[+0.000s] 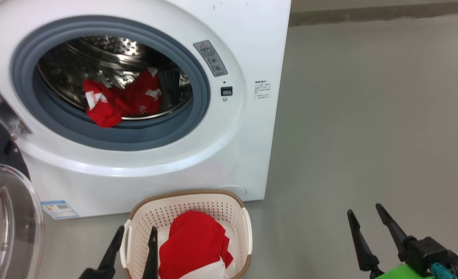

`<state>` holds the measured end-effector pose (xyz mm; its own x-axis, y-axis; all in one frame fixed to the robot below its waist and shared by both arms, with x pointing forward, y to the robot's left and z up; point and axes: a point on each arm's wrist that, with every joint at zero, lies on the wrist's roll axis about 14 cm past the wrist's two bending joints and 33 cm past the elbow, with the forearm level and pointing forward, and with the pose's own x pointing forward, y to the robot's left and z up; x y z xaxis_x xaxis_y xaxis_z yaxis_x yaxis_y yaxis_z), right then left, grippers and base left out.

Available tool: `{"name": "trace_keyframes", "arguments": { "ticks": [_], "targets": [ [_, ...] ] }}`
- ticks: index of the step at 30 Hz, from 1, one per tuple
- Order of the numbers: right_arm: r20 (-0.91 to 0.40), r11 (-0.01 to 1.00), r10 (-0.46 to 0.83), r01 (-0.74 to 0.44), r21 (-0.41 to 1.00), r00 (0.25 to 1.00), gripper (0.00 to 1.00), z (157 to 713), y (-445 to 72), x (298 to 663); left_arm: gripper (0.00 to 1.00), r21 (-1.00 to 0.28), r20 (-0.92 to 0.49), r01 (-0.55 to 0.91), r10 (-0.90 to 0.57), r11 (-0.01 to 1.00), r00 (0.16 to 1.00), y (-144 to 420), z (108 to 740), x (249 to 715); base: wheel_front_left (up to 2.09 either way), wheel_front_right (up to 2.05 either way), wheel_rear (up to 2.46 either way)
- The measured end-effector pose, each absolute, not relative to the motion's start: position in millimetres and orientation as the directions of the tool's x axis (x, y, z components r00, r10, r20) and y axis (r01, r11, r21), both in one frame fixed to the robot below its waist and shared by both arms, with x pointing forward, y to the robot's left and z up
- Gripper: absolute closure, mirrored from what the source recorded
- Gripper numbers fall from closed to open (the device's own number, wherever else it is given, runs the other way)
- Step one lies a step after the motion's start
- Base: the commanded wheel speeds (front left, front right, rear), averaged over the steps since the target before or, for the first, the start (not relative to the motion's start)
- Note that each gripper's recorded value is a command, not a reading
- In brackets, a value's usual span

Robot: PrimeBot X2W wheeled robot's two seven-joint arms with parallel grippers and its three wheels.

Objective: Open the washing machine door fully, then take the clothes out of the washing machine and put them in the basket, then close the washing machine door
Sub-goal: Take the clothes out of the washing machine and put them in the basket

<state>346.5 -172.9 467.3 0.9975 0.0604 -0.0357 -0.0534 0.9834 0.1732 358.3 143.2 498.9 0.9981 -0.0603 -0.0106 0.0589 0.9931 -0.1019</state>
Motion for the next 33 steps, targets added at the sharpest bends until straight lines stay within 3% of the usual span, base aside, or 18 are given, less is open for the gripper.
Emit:
{"name": "trace_keyframes", "arguments": {
  "ticks": [33],
  "targets": [
    [-0.038,0.984,0.058,-0.05,0.172,0.998,0.0,466,-172,330,0.0,-0.119,-0.058,-0.019,0.012,0.993,0.998,163,491,333,0.0,0.0,0.0]
  ]
}}
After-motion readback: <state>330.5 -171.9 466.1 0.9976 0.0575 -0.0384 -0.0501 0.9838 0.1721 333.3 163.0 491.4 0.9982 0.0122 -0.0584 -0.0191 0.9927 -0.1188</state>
